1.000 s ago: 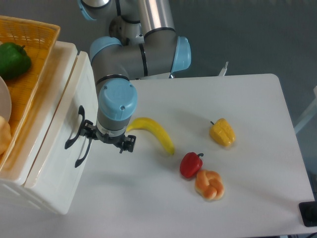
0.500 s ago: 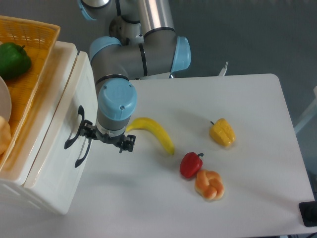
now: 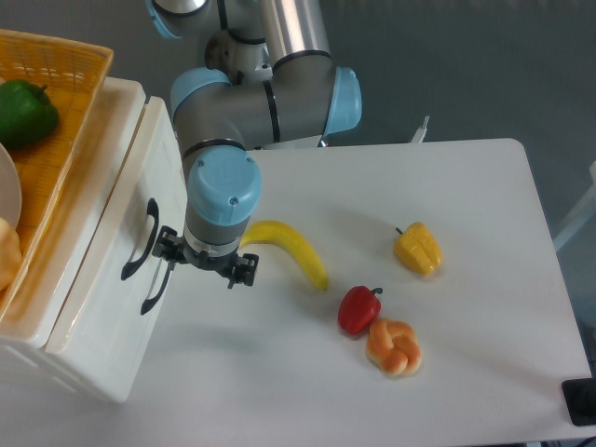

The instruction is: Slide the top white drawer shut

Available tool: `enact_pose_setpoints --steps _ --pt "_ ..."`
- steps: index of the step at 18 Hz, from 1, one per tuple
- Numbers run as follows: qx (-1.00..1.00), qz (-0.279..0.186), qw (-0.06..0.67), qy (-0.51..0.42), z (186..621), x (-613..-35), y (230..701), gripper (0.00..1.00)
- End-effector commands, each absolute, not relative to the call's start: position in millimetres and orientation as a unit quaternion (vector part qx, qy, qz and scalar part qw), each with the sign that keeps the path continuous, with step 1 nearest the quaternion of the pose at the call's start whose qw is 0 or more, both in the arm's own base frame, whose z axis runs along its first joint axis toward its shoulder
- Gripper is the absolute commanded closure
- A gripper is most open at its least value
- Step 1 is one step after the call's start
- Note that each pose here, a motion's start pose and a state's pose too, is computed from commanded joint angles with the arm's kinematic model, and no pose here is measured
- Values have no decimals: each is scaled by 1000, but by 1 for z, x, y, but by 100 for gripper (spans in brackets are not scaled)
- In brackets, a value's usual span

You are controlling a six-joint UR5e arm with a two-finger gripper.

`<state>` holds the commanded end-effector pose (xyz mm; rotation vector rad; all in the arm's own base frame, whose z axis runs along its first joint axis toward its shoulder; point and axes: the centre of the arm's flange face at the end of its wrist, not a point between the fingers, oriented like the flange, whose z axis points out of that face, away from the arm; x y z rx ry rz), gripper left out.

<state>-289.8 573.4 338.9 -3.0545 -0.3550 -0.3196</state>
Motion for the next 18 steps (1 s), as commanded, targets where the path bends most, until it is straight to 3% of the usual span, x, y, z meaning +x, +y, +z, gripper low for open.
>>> enact_pose_setpoints --steps 3,7,18 --pt "-991 -69 19 -109 348 -324 558 0" --pt "-999 -27 1 -21 353 -364 531 0" --pt "-998 -5 5 62 371 -485 420 0"
